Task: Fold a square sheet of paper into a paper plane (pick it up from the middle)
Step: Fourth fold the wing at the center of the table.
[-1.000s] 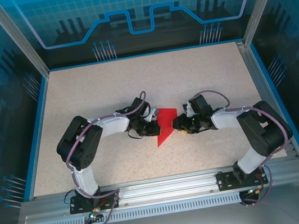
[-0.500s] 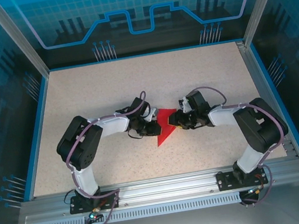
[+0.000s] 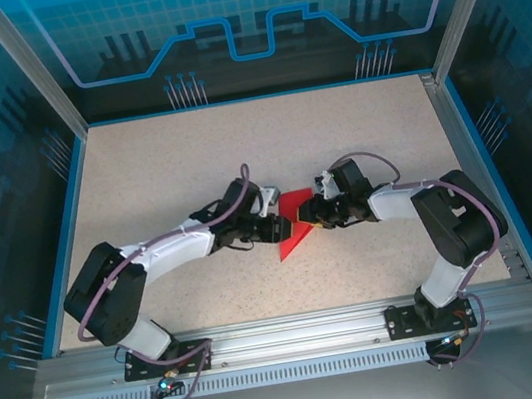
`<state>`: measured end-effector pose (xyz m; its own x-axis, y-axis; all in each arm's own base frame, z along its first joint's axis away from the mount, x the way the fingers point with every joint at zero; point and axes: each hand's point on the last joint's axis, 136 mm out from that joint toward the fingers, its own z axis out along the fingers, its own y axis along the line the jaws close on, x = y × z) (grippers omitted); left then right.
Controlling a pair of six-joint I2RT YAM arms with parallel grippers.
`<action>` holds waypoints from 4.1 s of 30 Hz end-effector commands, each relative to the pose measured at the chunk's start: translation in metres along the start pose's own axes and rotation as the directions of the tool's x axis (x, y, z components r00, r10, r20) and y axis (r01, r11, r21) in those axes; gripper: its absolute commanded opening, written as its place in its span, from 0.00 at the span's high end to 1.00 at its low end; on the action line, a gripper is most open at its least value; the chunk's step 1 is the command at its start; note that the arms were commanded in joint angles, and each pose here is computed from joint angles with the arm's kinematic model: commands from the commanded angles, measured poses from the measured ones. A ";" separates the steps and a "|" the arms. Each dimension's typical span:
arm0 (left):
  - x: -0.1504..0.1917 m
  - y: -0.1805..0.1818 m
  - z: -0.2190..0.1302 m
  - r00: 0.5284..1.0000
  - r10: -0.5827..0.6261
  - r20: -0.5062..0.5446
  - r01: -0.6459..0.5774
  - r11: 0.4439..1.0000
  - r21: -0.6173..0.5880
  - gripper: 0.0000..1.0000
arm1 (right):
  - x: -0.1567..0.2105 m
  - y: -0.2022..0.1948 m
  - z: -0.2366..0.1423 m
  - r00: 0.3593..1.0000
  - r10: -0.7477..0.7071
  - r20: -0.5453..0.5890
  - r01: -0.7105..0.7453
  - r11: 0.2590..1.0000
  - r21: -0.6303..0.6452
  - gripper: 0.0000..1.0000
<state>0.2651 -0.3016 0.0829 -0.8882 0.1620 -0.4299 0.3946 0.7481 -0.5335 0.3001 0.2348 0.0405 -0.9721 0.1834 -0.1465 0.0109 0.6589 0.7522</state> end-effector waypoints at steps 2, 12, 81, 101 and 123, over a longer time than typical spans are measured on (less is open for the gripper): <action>0.018 0.006 0.015 0.998 0.057 0.017 -0.053 0.986 -0.161 0.60 | -0.004 0.010 -0.007 1.000 -0.023 -0.018 0.023 0.999 -0.036 0.64; 0.033 0.024 0.036 0.982 0.186 0.029 -0.161 0.908 -0.388 0.57 | -0.002 0.017 -0.009 0.999 -0.031 -0.034 0.029 0.998 -0.061 0.65; 0.047 0.035 0.042 0.997 -0.063 0.051 0.066 0.995 -0.072 0.96 | 0.019 0.024 -0.041 0.994 -0.099 0.035 0.100 0.995 -0.030 0.81; 0.057 0.047 0.042 0.980 -0.199 0.012 0.198 0.980 0.033 0.96 | -0.004 0.043 0.018 0.999 -0.029 -0.013 0.028 0.994 -0.108 0.90; 0.041 0.034 0.036 0.977 -0.210 0.042 0.204 0.973 0.105 0.95 | 0.001 0.034 0.025 0.999 -0.024 -0.048 0.020 0.996 -0.088 0.90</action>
<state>0.2523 -0.2945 0.0208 -0.9314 -0.0032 -0.3640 0.2537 0.7113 -0.6555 0.3040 0.2672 0.0426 -0.9800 0.1592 -0.1192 0.0022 0.6083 0.7937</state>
